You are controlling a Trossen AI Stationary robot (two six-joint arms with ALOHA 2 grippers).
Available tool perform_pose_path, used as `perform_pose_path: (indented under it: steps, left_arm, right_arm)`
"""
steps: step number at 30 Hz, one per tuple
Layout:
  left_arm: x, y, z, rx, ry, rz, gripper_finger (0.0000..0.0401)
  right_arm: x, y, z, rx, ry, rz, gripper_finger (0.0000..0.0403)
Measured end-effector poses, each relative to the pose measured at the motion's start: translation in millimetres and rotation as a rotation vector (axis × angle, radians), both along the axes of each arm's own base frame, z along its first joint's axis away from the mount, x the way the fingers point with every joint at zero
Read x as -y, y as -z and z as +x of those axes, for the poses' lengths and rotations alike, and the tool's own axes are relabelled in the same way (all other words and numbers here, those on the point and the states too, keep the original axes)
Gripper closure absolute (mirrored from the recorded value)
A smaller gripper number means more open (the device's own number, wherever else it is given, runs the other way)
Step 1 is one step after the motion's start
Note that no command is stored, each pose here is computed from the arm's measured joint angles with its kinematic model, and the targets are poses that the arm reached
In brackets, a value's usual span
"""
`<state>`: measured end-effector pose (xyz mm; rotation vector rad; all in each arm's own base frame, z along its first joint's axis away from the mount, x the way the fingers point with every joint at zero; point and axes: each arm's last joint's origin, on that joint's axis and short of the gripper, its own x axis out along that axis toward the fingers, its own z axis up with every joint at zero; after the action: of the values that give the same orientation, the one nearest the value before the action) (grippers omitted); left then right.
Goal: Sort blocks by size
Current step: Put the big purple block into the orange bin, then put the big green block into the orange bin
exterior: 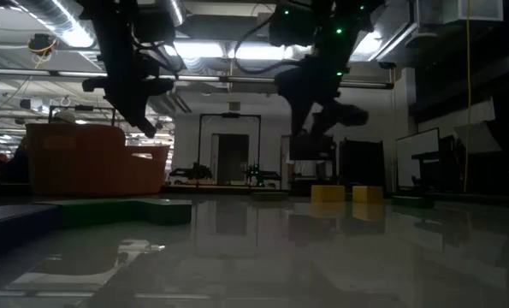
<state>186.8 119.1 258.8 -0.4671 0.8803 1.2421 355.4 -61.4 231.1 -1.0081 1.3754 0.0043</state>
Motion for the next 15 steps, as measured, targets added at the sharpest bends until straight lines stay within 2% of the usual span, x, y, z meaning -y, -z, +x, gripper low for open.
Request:
perform_pose_path:
  steps: [6, 10, 12, 15]
  left_arm:
    - [-3, 0, -2, -0.008, -0.009, -0.005, 0.0270]
    - [-4, 0, -1, 0.018, -0.018, 0.003, 0.0244]
    - [-5, -3, 6, 0.086, -0.004, 0.026, 0.0240]
    - [-5, -13, 24, 0.273, 0.073, 0.076, 0.0238]
  right_arm:
    - [-3, -4, -20, -0.023, 0.025, 0.019, 0.0212]
    - [-6, -3, -44, -0.011, 0.054, 0.034, 0.0212]
    - [-8, -2, -59, -0.007, 0.076, 0.041, 0.0212]
    - [-11, 0, -81, 0.022, 0.114, 0.053, 0.0212]
